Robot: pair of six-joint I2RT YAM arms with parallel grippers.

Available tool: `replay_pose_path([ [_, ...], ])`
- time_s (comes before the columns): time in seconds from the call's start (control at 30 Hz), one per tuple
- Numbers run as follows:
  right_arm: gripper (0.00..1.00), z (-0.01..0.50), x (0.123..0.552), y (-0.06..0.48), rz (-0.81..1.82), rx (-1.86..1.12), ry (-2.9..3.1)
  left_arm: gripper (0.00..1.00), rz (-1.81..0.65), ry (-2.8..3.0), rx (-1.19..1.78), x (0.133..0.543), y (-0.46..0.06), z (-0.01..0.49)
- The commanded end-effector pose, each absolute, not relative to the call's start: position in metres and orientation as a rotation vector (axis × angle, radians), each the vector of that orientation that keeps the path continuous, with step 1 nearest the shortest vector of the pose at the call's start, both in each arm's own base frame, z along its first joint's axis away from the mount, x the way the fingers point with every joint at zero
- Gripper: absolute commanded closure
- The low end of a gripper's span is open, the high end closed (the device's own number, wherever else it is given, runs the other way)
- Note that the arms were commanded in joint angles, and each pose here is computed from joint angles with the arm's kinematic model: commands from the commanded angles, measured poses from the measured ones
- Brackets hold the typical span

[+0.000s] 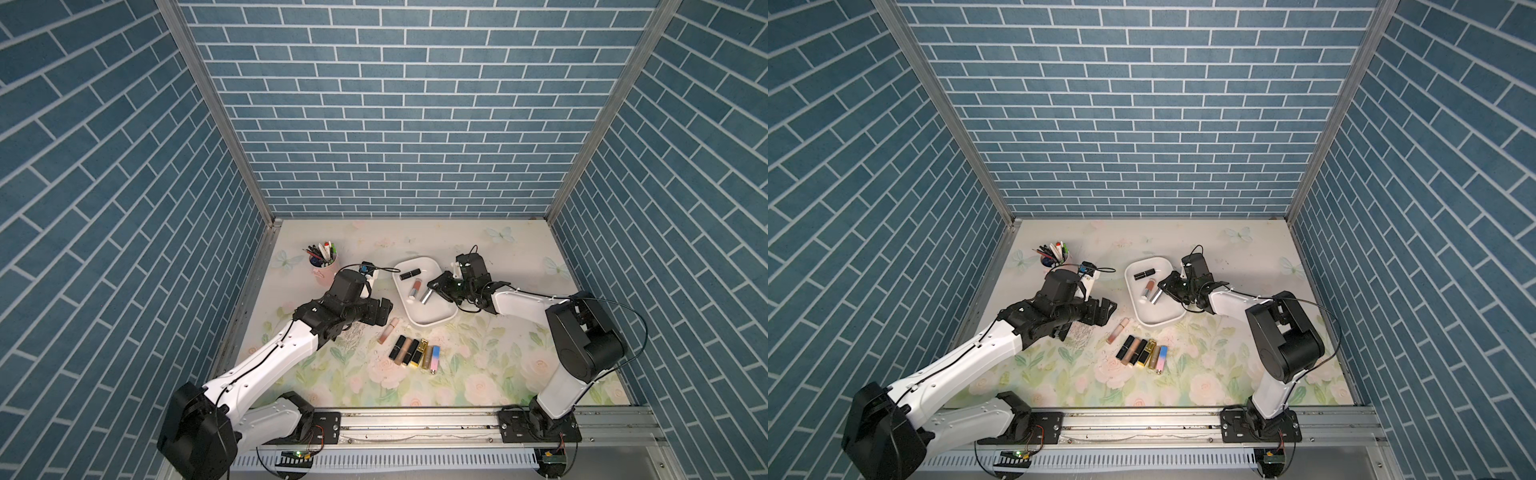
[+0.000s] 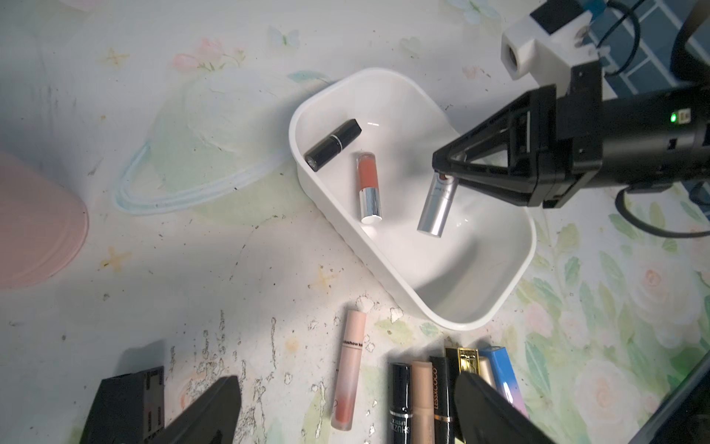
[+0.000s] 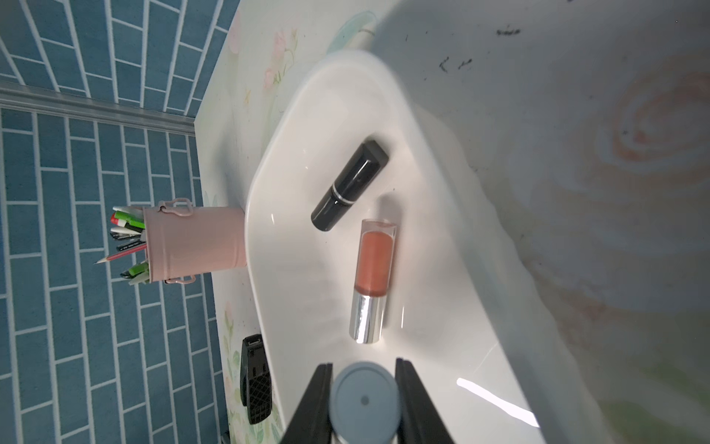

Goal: Put the lipstick into the storage box
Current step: Place the lipstick in the storage box.

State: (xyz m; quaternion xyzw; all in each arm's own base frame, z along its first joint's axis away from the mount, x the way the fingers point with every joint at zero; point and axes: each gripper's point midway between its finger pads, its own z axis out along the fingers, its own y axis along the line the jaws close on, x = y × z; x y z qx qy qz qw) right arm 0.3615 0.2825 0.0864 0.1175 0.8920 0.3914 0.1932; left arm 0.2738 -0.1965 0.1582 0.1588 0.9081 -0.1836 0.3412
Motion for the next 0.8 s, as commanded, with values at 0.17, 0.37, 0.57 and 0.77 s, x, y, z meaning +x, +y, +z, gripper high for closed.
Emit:
replay_pose_path([
  [0.17, 0.94, 0.065, 0.377, 0.287, 1.030, 0.363, 2.534, 0.07, -0.385, 2.410, 0.436, 0.271, -0.188, 0.140],
  [0.37, 0.90, 0.054, 0.382, 0.295, 1.049, 0.379, 2.546, 0.06, -0.375, 2.419, 0.450, 0.269, -0.188, 0.138],
  [0.57, 0.72, 0.050, 0.383, 0.301, 1.083, 0.391, 2.552, 0.06, -0.375, 2.424, 0.455, 0.268, -0.188, 0.136],
  [0.77, 0.55, 0.065, 0.386, 0.304, 1.096, 0.378, 2.521, 0.06, -0.384, 2.425, 0.456, 0.268, -0.189, 0.135],
])
